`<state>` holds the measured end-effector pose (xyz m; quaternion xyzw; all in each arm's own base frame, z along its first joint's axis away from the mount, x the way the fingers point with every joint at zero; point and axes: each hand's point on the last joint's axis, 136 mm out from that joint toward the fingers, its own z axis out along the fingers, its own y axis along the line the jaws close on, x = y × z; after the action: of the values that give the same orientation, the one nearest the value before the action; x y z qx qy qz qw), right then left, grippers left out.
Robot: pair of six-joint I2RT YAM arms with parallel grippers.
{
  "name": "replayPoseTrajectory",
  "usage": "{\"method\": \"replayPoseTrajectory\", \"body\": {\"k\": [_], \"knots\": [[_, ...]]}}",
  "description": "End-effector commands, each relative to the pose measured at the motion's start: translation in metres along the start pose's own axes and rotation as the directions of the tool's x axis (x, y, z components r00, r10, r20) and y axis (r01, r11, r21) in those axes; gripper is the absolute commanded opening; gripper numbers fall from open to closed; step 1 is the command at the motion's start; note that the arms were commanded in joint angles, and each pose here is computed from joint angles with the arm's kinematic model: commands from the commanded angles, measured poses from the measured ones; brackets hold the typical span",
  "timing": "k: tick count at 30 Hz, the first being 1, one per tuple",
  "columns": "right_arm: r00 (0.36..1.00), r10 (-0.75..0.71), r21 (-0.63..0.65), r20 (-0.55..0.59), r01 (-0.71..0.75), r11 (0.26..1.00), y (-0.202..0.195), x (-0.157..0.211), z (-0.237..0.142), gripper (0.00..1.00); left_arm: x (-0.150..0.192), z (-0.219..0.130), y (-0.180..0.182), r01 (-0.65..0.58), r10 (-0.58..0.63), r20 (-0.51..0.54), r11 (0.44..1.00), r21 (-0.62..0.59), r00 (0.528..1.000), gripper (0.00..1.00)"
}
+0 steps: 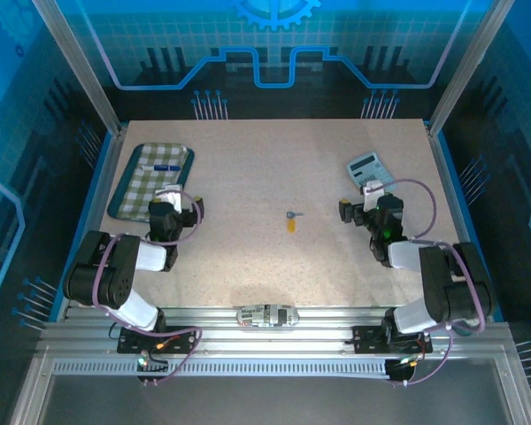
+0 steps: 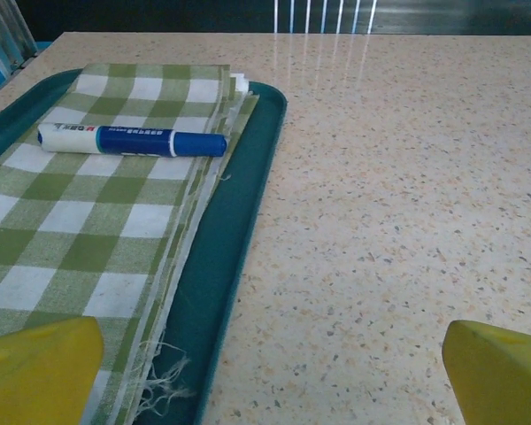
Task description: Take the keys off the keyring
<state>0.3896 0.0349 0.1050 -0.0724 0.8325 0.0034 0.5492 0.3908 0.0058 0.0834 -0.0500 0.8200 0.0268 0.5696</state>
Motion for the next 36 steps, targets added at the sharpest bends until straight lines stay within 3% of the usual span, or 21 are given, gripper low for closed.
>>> {"method": "replayPoseTrajectory", "body": {"k": [1, 4, 6, 7, 9, 10, 14, 17, 20, 25, 29, 36], "knots": [[0.997, 0.048, 0.02, 0.063, -0.049, 0.999, -0.002, -0.062, -0.022, 1.0, -0.03, -0.002, 0.009, 0.048, -0.047, 0.032, 0.998, -0.042, 0.998, 0.99], [0.967, 0.248, -0.068, 0.054, -0.244, 0.967, 0.006, -0.085, -0.038, 1.0, -0.046, -0.006, 0.011, 0.046, -0.047, -0.015, 0.997, -0.064, 0.999, 0.99], [0.843, 0.537, -0.027, -0.015, -0.537, 0.843, -0.003, -0.069, -0.041, 1.0, -0.059, -0.012, 0.007, 0.079, -0.081, -0.032, 0.996, -0.042, 0.996, 0.99], [0.815, 0.578, -0.1, -0.038, -0.578, 0.81, 0.004, -0.071, -0.041, 1.0, -0.064, -0.016, 0.01, 0.146, -0.148, -0.038, 0.987, -0.061, 0.988, 0.99], [0.824, 0.561, -0.266, -0.076, -0.559, 0.786, 0.029, -0.086, -0.041, 0.76, -0.061, -0.022, 0.027, 0.401, -0.415, -0.045, 0.897, -0.184, 0.909, 0.99], [0.825, 0.551, -0.264, -0.121, -0.562, 0.784, 0.036, -0.085, -0.039, 0.72, -0.063, -0.02, 0.021, 0.463, -0.476, -0.081, 0.875, -0.14, 0.876, 1.0], [0.835, 0.436, -0.208, -0.336, -0.517, 0.83, 0.069, -0.066, -0.032, 0.68, -0.069, -0.018, -0.021, 0.593, -0.57, -0.198, 0.801, 0.078, 0.797, 0.95], [0.806, 0.361, -0.199, -0.468, -0.495, 0.846, 0.094, -0.049, -0.031, 0.67, -0.06, -0.024, -0.044, 0.666, -0.612, -0.3, 0.735, 0.127, 0.732, 0.86], [0.788, 0.289, -0.256, -0.543, -0.483, 0.837, 0.119, -0.036, -0.031, 0.55, -0.043, -0.034, -0.076, 0.677, -0.567, -0.427, 0.717, 0.166, 0.705, 0.71], [0.734, 0.219, -0.287, -0.643, -0.496, 0.819, 0.142, -0.021, -0.025, 0.36, -0.008, -0.059, -0.131, 0.569, -0.394, -0.55, 0.8, 0.19, 0.737, 0.61], [0.693, 0.134, -0.307, -0.708, -0.473, 0.826, 0.162, -0.004, -0.02, 0.35, 0.005, -0.073, -0.164, 0.483, -0.288, -0.563, 0.844, 0.233, 0.775, 0.57], [0.631, 0.087, -0.281, -0.771, -0.459, 0.843, 0.188, 0.027, -0.01, 0.37, 0.02, -0.08, -0.184, 0.463, -0.239, -0.603, 0.851, 0.247, 0.761, 0.57]]}}
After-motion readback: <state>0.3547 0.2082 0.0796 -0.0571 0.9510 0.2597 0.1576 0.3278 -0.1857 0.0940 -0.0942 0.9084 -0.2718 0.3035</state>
